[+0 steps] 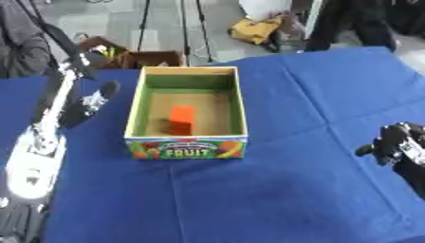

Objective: Pick up objects on the table and place them in the box.

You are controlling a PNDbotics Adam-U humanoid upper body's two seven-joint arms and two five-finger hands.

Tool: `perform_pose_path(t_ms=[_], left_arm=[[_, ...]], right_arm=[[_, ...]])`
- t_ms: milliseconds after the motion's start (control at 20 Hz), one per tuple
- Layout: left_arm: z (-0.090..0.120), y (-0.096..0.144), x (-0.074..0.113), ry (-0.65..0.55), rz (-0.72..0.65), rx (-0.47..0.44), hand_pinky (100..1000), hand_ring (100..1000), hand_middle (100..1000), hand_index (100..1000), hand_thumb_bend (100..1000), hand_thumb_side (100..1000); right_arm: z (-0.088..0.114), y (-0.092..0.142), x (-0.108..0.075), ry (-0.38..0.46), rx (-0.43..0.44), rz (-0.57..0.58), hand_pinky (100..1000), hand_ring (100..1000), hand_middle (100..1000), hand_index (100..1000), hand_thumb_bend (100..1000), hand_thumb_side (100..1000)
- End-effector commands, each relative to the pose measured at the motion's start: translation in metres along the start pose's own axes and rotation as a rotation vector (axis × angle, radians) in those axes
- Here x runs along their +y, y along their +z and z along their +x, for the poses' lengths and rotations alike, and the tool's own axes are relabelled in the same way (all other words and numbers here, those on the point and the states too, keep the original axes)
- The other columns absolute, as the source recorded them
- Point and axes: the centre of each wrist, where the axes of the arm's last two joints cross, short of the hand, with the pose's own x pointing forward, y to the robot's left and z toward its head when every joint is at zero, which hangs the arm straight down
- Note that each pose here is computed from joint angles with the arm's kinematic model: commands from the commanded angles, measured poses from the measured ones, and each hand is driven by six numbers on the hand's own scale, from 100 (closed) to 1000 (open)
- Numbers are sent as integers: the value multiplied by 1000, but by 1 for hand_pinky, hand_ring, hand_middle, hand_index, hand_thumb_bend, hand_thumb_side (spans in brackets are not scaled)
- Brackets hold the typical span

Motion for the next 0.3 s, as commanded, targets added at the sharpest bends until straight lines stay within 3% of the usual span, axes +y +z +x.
perform_pose_path(t_ms=[50,300], left_arm=[[17,1,16,25,94,-24,662,771,698,765,722,925],[34,13,14,118,185,24,647,754,679,751,696,913]], right_arm=[[8,0,-4,31,-5,0,595,345,310,379,100,182],[7,0,-4,31,-2,-2,595,345,310,379,100,182]])
